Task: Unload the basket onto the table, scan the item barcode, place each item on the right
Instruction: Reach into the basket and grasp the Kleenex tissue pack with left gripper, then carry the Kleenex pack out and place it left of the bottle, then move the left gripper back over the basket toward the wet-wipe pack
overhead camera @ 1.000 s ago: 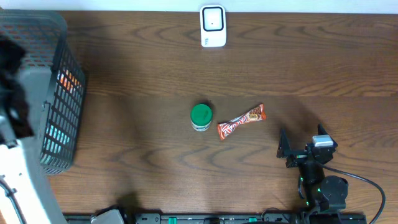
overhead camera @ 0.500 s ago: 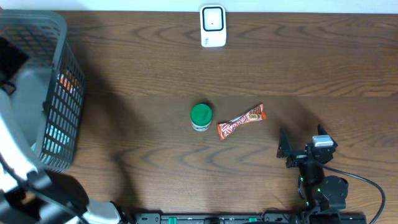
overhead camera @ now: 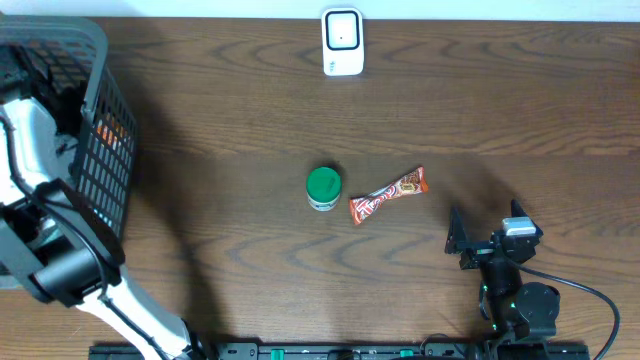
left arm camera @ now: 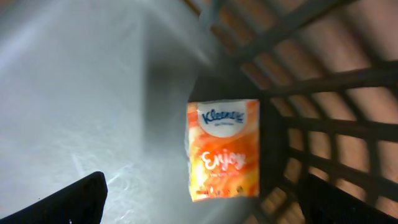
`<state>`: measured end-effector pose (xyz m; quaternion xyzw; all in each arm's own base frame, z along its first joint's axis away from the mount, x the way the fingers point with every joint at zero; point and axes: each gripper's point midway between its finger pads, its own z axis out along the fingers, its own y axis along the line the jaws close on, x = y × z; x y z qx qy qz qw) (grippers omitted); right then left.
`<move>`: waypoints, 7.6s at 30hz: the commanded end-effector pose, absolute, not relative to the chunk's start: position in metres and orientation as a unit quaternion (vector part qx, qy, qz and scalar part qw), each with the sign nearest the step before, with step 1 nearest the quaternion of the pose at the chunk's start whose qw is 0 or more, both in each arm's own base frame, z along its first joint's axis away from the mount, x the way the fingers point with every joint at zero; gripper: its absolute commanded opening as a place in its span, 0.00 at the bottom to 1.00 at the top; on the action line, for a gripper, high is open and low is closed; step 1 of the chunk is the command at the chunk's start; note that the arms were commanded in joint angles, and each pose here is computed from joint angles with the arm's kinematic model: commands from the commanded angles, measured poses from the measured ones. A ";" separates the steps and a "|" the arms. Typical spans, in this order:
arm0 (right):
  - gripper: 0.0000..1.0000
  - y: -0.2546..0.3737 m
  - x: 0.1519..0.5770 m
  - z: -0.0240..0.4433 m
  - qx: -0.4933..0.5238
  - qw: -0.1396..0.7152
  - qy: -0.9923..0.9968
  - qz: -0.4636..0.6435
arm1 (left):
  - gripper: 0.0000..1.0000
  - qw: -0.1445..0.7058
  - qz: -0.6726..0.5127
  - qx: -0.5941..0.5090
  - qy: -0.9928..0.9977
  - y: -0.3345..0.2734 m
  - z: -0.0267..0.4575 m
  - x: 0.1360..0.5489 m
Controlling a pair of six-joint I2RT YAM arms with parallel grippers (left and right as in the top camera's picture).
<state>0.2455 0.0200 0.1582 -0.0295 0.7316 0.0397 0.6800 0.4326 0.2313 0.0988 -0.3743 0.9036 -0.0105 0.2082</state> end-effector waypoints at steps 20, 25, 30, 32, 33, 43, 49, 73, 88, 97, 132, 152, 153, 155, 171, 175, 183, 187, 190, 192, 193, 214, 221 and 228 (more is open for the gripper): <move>0.99 0.018 0.246 0.157 -0.027 0.680 0.731 0.037 | 0.98 0.146 -0.025 -0.386 0.910 0.212 0.035 0.436; 0.99 0.018 0.246 0.157 -0.027 0.680 0.731 0.037 | 0.98 0.146 -0.025 -0.386 0.910 0.212 0.035 0.435; 0.99 0.018 0.246 0.157 -0.027 0.680 0.731 0.037 | 0.98 0.139 -0.026 -0.387 0.911 0.210 0.031 0.432; 0.99 0.018 0.246 0.157 -0.027 0.680 0.731 0.037 | 0.98 0.136 -0.026 -0.387 0.912 0.209 0.029 0.430; 0.99 0.018 0.246 0.157 -0.027 0.680 0.731 0.037 | 0.98 0.134 -0.026 -0.387 0.912 0.208 0.028 0.429; 0.99 0.018 0.246 0.157 -0.027 0.680 0.731 0.037 | 0.62 0.121 -0.015 -0.392 0.912 0.212 0.025 0.420; 0.99 0.018 0.246 0.157 -0.027 0.680 0.731 0.037 | 0.56 0.090 0.028 -0.415 0.905 0.234 0.023 0.393; 0.99 0.018 0.246 0.157 -0.027 0.680 0.731 0.037 | 0.98 0.061 0.033 -0.458 0.886 0.263 0.021 0.357; 0.99 0.018 0.246 0.157 -0.027 0.680 0.731 0.037 | 0.43 0.097 0.039 -0.465 0.879 0.275 0.070 0.361; 0.99 0.018 0.246 0.157 -0.027 0.680 0.731 0.037 | 0.43 0.318 0.035 -0.455 0.831 0.264 0.263 0.374; 0.99 0.018 0.246 0.157 -0.027 0.680 0.731 0.037 | 0.43 0.079 0.054 -0.193 0.977 -0.100 0.042 0.321; 0.99 0.018 0.246 0.157 -0.027 0.680 0.731 0.037 | 0.49 0.086 0.020 -0.065 0.994 -0.121 0.011 0.321; 0.99 0.018 0.246 0.157 -0.027 0.680 0.731 0.037 | 0.53 0.086 0.021 -0.050 0.995 -0.121 0.011 0.321; 0.99 0.018 0.246 0.157 -0.027 0.680 0.731 0.037 | 0.61 0.087 0.023 -0.030 0.996 -0.120 0.012 0.323; 0.99 0.018 0.246 0.157 -0.027 0.680 0.731 0.037 | 0.98 0.405 -0.018 -0.080 0.911 -0.058 0.291 0.395; 0.99 0.018 0.246 0.157 -0.027 0.680 0.731 0.037 | 0.98 0.519 0.019 -0.160 0.840 0.003 0.382 0.381; 0.99 0.018 0.246 0.157 -0.027 0.680 0.731 0.037 | 0.98 0.489 0.115 -0.508 0.700 0.156 0.376 0.301; 0.99 0.018 0.246 0.157 -0.027 0.680 0.731 0.037 | 0.98 0.410 0.137 -0.597 0.676 0.200 0.332 0.279; 0.99 0.018 0.246 0.157 -0.027 0.680 0.731 0.037 | 0.98 0.359 0.116 -0.646 0.663 0.223 0.302 0.273; 0.99 0.018 0.246 0.157 -0.027 0.680 0.731 0.037 | 0.98 0.332 0.093 -0.666 0.662 0.234 0.284 0.273; 0.99 0.018 0.246 0.157 -0.027 0.680 0.731 0.037 | 0.98 0.322 0.083 -0.672 0.662 0.238 0.278 0.274; 0.99 0.018 0.246 0.157 -0.027 0.680 0.731 0.037 | 0.98 0.155 0.062 -0.907 0.386 0.249 0.167 0.232; 0.99 0.018 0.246 0.157 -0.027 0.680 0.731 0.037 | 0.98 0.107 0.102 -0.908 0.393 0.256 0.128 0.233; 0.99 0.018 0.246 0.157 -0.027 0.680 0.731 0.037 | 0.98 0.071 0.120 -0.906 0.399 0.259 0.094 0.237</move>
